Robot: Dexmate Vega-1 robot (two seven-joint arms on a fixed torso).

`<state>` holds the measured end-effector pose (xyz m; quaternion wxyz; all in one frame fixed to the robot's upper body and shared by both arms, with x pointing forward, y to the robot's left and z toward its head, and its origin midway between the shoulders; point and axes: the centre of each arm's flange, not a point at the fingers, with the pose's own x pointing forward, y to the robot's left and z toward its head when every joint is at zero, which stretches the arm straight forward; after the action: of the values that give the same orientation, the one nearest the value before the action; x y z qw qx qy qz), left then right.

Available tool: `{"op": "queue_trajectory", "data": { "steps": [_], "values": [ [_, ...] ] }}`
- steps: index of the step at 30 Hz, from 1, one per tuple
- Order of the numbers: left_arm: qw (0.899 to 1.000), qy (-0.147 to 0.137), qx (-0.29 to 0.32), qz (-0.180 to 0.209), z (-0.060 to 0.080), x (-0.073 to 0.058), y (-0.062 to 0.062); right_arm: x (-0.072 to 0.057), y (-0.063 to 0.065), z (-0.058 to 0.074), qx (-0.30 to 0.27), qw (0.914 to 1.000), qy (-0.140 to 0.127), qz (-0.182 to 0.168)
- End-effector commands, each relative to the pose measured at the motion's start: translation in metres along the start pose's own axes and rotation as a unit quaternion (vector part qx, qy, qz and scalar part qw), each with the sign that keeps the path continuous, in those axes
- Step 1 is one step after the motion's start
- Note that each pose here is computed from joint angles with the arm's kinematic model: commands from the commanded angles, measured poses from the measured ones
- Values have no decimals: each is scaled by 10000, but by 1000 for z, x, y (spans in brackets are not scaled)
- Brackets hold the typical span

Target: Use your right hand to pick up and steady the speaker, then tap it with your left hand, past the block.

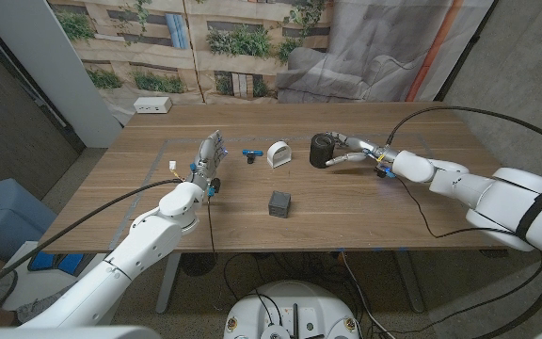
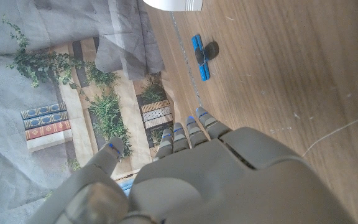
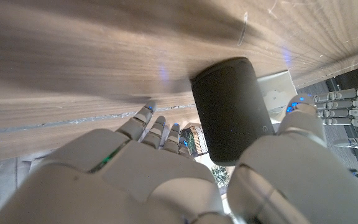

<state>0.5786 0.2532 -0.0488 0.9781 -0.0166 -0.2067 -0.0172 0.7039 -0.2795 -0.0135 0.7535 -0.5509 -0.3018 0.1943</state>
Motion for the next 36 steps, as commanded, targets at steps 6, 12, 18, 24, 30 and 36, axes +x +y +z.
{"op": "queue_trajectory", "data": {
  "steps": [6,12,18,24,30,36],
  "values": [
    [10000,58,-6,-23,-4,0,0,10,8,3,139,9998,90,-103],
    [10000,69,-31,-47,-6,0,-1,12,13,4,150,9997,121,-138],
    [9999,108,-38,-78,-8,0,-1,13,16,5,188,9996,94,-192],
    [9999,127,-28,-93,-8,-1,-1,14,17,7,272,9993,72,-265],
    [9998,148,-24,-88,-10,-2,-2,16,17,7,311,9991,101,-282],
    [9998,166,-33,-106,-12,-4,-2,17,21,8,328,9991,115,-226]
  ]
}}
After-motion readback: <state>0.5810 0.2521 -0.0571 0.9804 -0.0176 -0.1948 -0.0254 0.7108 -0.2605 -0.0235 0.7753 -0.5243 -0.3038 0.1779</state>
